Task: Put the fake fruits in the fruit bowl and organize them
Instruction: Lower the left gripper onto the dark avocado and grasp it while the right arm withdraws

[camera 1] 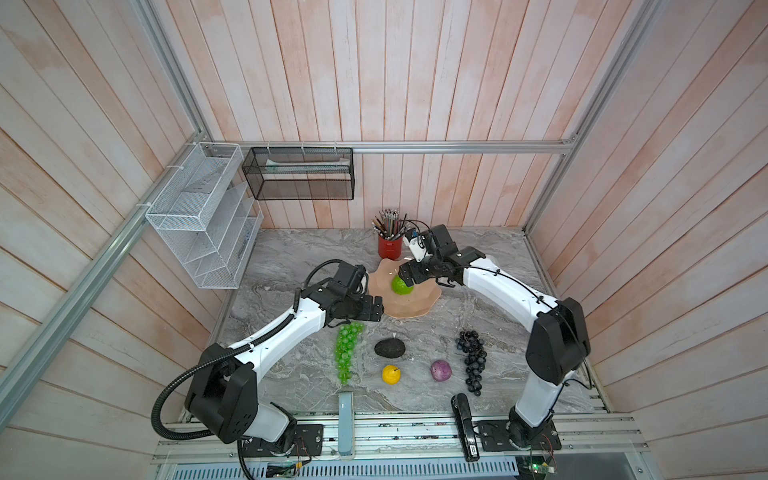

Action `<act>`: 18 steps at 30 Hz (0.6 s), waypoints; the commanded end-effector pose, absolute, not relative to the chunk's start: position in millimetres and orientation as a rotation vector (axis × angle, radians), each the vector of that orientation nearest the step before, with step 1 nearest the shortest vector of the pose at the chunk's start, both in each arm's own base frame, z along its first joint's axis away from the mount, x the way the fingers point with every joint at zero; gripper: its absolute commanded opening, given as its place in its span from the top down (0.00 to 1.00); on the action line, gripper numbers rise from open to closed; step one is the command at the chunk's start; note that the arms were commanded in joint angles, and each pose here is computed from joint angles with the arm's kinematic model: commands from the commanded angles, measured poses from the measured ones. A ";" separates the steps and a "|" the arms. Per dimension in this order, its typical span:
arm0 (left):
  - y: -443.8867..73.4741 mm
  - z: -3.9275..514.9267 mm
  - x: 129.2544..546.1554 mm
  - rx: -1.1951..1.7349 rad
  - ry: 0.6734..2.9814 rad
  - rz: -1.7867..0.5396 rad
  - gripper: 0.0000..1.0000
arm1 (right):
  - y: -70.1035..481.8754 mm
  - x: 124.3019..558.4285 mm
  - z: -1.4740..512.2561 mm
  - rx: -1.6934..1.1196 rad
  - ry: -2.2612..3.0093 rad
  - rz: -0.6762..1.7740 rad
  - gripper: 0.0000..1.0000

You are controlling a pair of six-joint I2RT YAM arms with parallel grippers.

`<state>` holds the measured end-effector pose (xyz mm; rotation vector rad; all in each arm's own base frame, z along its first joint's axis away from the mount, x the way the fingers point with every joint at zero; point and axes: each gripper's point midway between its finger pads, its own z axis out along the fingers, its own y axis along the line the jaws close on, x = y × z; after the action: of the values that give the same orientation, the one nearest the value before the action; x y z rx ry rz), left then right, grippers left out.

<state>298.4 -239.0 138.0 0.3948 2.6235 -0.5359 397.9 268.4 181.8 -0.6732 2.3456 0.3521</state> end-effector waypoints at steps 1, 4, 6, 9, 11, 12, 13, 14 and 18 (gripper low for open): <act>-261.0 127.9 281.6 0.632 2.636 -0.493 0.06 | 243.8 384.4 187.2 -0.563 2.348 0.418 0.09; -279.3 113.9 268.6 0.796 2.637 -0.460 0.07 | 224.2 375.3 198.1 -0.485 2.289 0.460 0.10; -282.7 101.0 263.1 0.877 2.644 -0.394 0.08 | 210.2 371.9 197.0 -0.433 2.277 0.482 0.10; -284.9 83.6 253.4 0.989 2.668 -0.360 0.13 | 189.9 373.5 196.1 -0.345 2.268 0.516 0.10; -283.4 76.9 252.3 1.013 2.673 -0.341 0.13 | 181.9 373.9 197.3 -0.310 2.252 0.537 0.10; -284.1 75.5 252.0 1.023 2.669 -0.345 0.13 | 179.3 374.0 198.0 -0.298 2.245 0.547 0.10; -284.4 73.4 252.1 1.023 2.669 -0.347 0.13 | 178.1 373.8 197.5 -0.293 2.242 0.553 0.10; -285.3 72.0 252.2 1.049 2.655 -0.347 0.13 | 176.8 374.1 196.9 -0.291 2.243 0.552 0.10; -291.8 64.6 249.8 1.083 2.657 -0.387 0.13 | 176.9 374.6 190.6 -0.300 2.258 0.547 0.10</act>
<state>250.4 -287.2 70.9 1.0184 2.6747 -0.3736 372.5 171.6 183.9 -0.2964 2.2910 0.5041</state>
